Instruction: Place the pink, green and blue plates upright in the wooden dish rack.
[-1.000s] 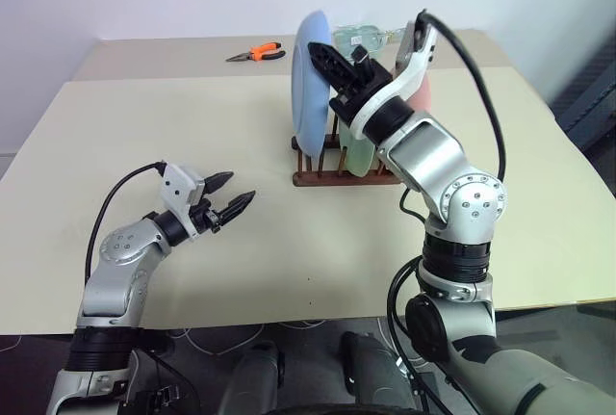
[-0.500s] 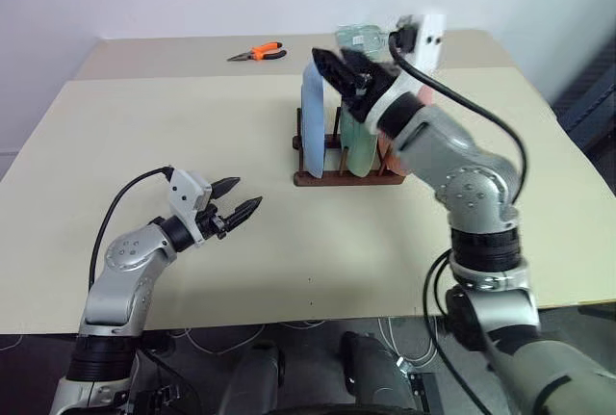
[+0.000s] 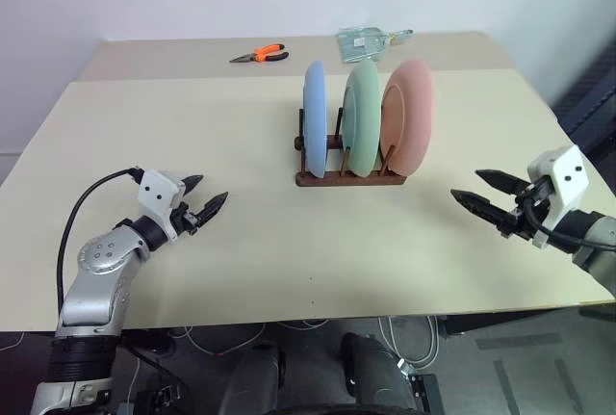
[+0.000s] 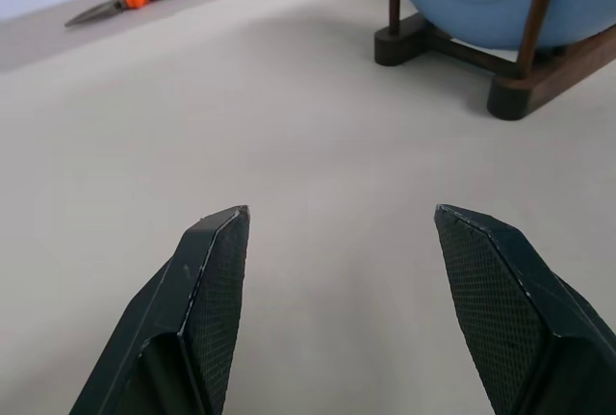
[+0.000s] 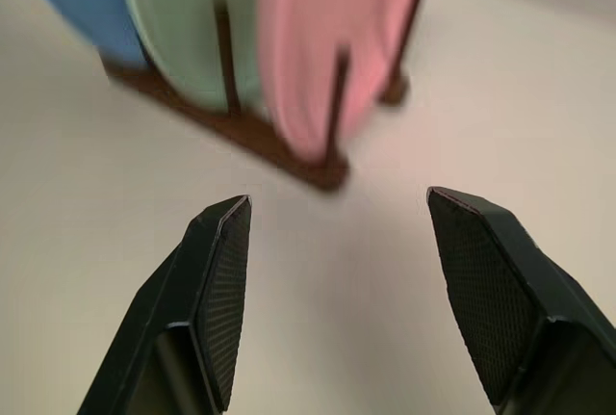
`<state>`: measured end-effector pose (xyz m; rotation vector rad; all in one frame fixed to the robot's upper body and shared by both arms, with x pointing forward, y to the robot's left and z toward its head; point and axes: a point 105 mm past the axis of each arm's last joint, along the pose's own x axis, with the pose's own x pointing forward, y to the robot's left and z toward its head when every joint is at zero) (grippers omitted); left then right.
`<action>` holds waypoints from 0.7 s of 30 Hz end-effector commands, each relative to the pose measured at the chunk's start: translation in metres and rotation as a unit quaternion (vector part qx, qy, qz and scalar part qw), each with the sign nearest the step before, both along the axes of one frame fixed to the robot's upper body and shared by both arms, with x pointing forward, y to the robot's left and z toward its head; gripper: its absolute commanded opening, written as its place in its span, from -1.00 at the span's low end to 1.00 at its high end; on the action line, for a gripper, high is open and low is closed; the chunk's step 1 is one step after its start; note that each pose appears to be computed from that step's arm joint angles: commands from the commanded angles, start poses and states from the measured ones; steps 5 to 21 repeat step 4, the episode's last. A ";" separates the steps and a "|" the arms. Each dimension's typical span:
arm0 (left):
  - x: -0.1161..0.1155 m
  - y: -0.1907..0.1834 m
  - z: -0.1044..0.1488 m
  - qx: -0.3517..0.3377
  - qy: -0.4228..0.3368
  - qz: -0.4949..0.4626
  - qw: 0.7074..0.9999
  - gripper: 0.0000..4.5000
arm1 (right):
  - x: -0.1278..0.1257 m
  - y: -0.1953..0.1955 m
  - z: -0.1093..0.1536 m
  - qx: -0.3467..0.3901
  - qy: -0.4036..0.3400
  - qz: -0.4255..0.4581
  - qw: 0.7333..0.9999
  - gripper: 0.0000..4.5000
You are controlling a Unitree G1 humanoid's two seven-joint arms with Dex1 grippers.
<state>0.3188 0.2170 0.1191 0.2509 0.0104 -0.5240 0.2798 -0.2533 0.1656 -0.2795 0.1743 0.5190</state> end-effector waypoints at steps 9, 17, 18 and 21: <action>-0.007 -0.002 0.015 0.005 -0.029 0.006 1.000 0.40 | 0.016 -0.004 -0.017 -0.021 -0.022 -0.014 0.999 0.30; -0.007 -0.002 0.015 0.005 -0.029 0.006 1.000 0.40 | 0.016 -0.004 -0.017 -0.021 -0.022 -0.014 0.999 0.30; -0.007 -0.002 0.015 0.005 -0.029 0.006 1.000 0.40 | 0.016 -0.004 -0.017 -0.021 -0.022 -0.014 0.999 0.30; -0.007 -0.002 0.015 0.005 -0.029 0.006 1.000 0.40 | 0.016 -0.004 -0.017 -0.021 -0.022 -0.014 0.999 0.30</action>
